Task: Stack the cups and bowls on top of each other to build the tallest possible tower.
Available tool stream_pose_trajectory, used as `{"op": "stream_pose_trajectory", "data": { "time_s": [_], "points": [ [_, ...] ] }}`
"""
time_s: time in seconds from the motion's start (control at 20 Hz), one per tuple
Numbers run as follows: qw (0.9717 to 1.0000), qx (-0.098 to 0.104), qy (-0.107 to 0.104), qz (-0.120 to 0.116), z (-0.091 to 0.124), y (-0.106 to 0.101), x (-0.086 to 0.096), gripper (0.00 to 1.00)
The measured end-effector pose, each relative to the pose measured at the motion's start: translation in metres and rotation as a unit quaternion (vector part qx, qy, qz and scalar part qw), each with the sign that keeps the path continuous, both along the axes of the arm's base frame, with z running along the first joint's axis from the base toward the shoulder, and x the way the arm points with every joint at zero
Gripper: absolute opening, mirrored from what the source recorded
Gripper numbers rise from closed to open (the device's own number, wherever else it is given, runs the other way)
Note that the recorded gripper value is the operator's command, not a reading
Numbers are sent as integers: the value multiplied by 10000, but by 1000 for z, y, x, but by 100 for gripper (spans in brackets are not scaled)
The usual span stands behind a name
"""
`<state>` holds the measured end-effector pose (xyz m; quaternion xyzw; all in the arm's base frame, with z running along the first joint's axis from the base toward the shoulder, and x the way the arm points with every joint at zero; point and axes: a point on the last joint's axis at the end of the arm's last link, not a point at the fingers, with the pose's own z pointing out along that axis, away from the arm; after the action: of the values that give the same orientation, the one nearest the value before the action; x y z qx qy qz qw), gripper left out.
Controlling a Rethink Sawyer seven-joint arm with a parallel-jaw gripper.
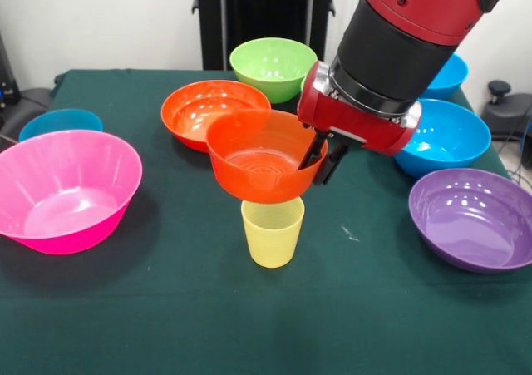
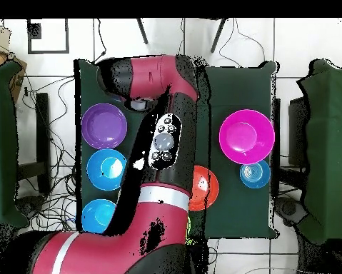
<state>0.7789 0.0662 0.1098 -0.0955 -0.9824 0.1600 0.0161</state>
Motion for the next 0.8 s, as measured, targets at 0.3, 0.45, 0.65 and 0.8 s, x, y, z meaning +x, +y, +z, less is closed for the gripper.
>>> {"op": "stream_pose_trajectory", "data": {
  "time_s": [0.3, 0.45, 0.65, 0.8],
  "points": [
    [10000, 54, 44, -28, -7, 3, -1, 0],
    [9999, 82, 74, -41, -13, 4, -2, 0],
    [9998, 118, 137, -65, -22, 5, -4, 0],
    [9997, 140, 175, -81, -28, 6, -6, 0]
  ]
}}
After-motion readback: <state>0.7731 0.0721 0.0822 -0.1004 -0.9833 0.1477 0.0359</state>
